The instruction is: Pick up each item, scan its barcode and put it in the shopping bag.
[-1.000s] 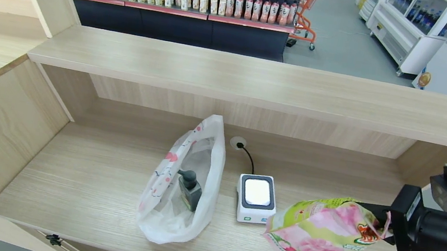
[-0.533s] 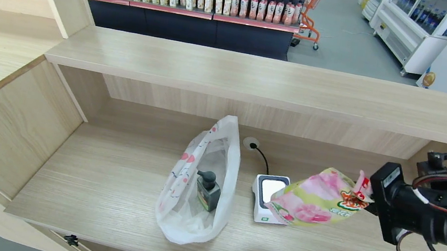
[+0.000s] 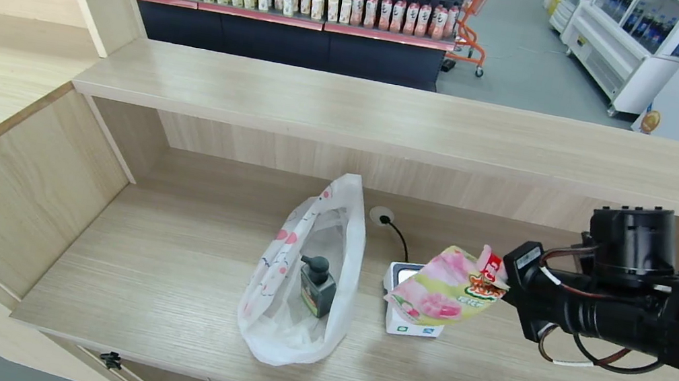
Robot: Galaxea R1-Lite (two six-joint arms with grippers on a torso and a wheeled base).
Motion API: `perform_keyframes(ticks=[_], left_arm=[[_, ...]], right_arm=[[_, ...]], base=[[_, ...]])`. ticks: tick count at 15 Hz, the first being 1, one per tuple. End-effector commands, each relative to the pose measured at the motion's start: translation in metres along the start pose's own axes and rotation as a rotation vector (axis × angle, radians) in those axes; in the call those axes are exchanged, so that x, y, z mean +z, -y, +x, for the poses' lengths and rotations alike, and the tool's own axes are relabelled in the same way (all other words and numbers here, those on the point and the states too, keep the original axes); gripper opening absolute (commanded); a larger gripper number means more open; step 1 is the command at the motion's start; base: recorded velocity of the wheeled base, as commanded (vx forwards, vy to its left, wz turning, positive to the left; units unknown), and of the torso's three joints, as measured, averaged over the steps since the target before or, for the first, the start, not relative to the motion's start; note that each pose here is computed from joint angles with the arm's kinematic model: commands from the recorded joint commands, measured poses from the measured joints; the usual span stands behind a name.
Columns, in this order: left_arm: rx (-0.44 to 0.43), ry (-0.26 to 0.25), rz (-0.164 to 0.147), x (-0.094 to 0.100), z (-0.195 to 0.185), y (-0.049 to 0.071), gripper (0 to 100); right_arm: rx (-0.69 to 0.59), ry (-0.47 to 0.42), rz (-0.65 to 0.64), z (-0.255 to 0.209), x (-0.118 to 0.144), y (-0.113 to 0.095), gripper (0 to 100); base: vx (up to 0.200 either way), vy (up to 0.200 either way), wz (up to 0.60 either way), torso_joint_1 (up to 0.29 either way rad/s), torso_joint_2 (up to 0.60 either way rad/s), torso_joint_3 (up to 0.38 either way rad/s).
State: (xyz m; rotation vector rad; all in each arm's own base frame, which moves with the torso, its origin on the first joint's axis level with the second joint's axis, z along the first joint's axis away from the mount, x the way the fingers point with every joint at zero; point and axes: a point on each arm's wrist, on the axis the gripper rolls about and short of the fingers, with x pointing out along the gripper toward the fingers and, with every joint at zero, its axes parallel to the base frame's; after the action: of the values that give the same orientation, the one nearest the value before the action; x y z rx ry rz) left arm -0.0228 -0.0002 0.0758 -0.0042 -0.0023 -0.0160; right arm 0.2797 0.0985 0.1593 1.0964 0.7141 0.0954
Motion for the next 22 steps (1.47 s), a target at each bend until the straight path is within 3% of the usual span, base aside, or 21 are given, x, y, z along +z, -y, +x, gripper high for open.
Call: perform_keyframes(ticks=[1,7,11,22], left_arm=[[0.001,-0.001,0.0,0.0,0.0,0.0,100],[0.001,-0.001,0.0,0.0,0.0,0.0,100],[0.001,0.001,0.0,0.0,0.0,0.0,100],[-0.001,-0.001,0.0,0.0,0.0,0.0,100]], right_arm=[[-0.051,-0.027,0.009,0.024,-0.002,0.008,0],[-0.039,-0.054,0.041,0.054,-0.005,-0.002,0],[-0.067,-0.081,0.059,0.065,-0.013,0.004,0],[-0.054,-0.069,0.103,0.076,-0.011,0.0,0]], base=[[0.0,0.0,0.0,0.0,0.0,0.0],[0.0,0.0,0.0,0.0,0.0,0.0],[0.0,0.0,0.0,0.0,0.0,0.0],[0.0,0.0,0.0,0.0,0.0,0.0]])
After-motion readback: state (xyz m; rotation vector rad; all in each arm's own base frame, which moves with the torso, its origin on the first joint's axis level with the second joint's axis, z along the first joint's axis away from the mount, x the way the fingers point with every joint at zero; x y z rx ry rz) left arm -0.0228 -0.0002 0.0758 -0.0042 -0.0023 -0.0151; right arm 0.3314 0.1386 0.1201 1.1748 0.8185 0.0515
